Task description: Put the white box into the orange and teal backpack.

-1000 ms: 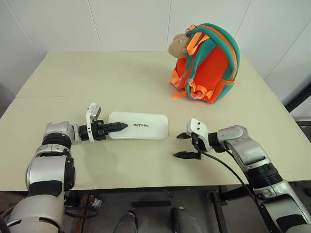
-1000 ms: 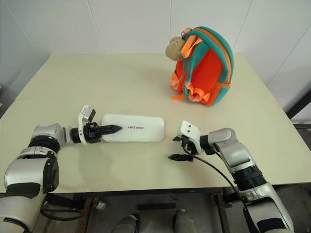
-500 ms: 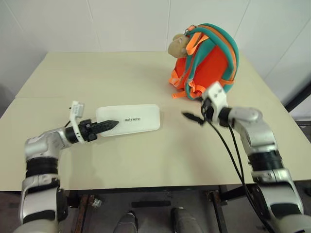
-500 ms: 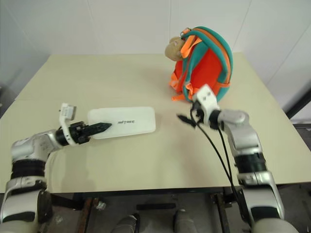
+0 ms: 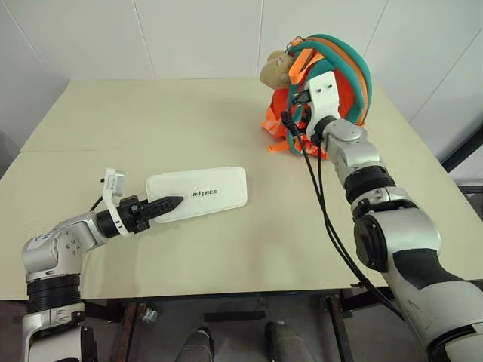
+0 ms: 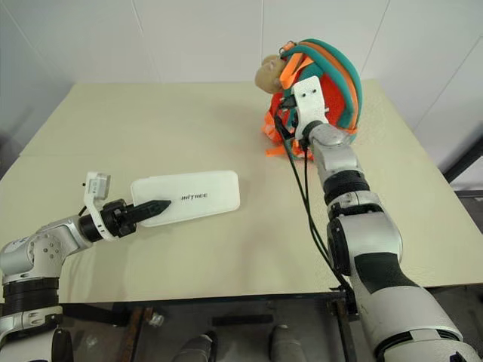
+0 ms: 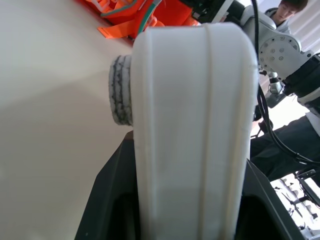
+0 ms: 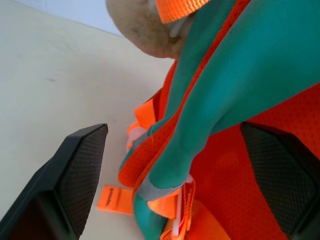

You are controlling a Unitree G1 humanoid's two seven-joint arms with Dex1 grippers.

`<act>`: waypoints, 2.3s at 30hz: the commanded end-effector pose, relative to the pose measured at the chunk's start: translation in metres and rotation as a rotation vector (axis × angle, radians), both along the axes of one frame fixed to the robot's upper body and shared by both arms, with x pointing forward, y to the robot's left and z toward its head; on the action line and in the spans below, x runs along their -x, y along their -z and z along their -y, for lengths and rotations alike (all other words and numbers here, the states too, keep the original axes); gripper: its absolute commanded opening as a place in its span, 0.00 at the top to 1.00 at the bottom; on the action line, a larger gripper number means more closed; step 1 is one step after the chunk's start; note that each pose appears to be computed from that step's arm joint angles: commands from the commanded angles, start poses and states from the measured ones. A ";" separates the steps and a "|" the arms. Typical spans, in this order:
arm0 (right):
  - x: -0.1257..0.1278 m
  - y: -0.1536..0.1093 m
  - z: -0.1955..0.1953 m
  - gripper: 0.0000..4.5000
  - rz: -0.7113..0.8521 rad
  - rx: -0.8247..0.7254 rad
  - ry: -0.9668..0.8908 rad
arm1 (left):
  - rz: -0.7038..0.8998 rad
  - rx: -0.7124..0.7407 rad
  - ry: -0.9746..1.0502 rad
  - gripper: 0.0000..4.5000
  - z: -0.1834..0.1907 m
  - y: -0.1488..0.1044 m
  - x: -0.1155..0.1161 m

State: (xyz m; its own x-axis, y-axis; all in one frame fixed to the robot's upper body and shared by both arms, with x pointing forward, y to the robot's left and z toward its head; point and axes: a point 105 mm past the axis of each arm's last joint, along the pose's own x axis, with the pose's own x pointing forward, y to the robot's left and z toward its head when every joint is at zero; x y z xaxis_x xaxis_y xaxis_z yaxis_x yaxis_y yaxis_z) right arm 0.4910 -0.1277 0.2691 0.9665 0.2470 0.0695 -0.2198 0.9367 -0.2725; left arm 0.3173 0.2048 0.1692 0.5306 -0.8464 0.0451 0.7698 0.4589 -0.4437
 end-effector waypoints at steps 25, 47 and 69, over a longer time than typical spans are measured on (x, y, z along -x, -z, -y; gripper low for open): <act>0.010 -0.005 -0.064 0.99 0.021 -0.177 -0.253 | 0.111 0.083 -0.083 0.70 -0.005 -0.015 0.010; 0.015 -0.009 -0.009 0.99 0.058 -0.110 -0.307 | 0.095 0.095 -0.094 0.70 -0.014 -0.014 -0.003; 0.056 -0.028 0.089 0.00 0.135 -0.010 -0.276 | 0.073 0.102 -0.068 0.70 -0.005 -0.007 -0.001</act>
State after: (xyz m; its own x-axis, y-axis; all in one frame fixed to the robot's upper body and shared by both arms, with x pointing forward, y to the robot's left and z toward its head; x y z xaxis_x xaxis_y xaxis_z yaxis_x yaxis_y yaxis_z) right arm 0.4469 -0.2095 0.2741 0.8629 0.4882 0.1304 -0.4391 0.8522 -0.2845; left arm 0.3222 0.2118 0.1641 0.6019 -0.7883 0.1279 0.7362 0.4856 -0.4714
